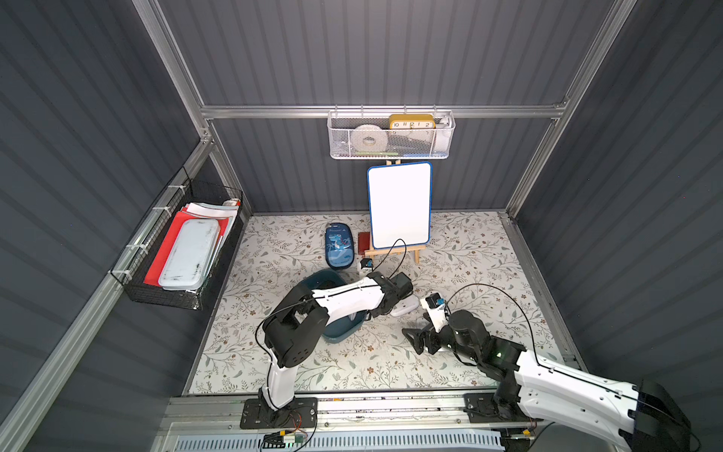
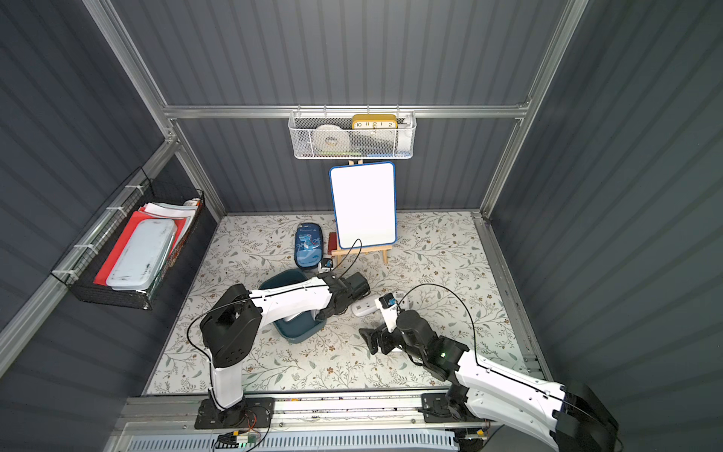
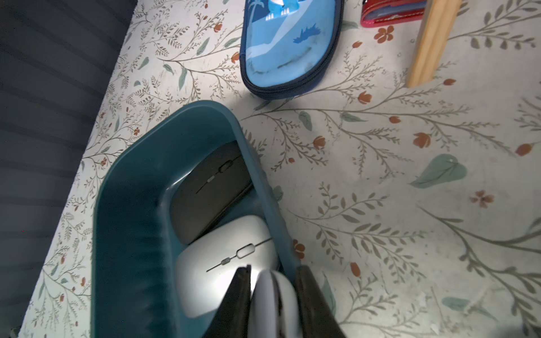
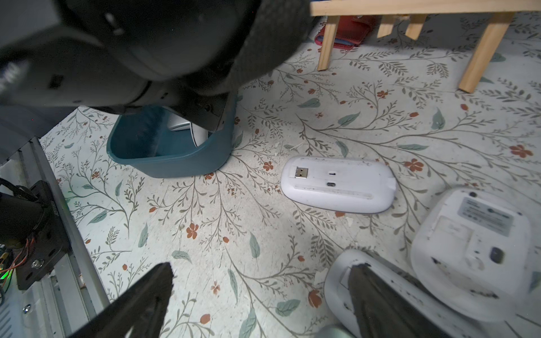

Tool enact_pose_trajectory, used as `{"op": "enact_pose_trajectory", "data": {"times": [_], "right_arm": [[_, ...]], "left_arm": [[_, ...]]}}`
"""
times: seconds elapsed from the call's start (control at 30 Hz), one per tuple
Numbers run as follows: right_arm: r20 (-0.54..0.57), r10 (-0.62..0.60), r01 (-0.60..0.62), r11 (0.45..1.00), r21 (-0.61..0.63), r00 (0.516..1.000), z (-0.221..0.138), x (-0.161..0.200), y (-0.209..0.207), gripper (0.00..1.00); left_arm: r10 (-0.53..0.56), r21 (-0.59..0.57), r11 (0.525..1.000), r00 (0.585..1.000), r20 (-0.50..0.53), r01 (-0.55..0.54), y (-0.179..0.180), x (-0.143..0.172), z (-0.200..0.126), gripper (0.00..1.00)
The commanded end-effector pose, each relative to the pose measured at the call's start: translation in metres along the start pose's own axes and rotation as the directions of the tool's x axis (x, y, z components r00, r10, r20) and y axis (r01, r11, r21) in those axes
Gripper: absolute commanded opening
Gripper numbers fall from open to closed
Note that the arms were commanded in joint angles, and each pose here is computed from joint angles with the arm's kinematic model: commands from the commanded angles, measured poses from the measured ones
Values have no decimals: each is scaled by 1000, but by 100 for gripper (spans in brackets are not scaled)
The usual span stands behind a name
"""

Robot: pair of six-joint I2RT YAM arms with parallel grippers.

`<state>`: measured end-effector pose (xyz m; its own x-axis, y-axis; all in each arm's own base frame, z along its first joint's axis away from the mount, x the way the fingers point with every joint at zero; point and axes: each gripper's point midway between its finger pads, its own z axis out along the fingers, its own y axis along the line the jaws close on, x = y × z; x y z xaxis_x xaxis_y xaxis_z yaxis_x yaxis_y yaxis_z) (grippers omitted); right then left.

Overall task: Put the mouse in the storage box
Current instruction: Adjust the storage box at the center of the board, then place the mouse in the storage box.

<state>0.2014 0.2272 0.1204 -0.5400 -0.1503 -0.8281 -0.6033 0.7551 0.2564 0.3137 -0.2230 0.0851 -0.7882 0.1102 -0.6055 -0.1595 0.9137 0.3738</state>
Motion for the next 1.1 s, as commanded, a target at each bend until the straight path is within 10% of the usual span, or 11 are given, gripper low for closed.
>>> {"op": "enact_pose_trajectory", "data": {"times": [0.0, 0.5, 0.8, 1.07], "right_arm": [[24, 5, -5, 1000, 10, 1000, 0, -9, 0, 98], [21, 7, -7, 1000, 15, 1000, 1, -9, -1, 98], [22, 9, -9, 1000, 20, 1000, 1, -9, -2, 98], [27, 8, -9, 1000, 23, 1000, 1, -12, -1, 98]], "left_arm": [[-58, 39, 998, 998, -19, 59, -4, -11, -13, 0], [-23, -167, 986, 974, -224, -16, 32, 67, -1, 2], [-30, -144, 990, 981, -193, 2, 31, 58, -9, 71], [-112, -12, 994, 988, -108, 111, 18, 10, -39, 83]]}}
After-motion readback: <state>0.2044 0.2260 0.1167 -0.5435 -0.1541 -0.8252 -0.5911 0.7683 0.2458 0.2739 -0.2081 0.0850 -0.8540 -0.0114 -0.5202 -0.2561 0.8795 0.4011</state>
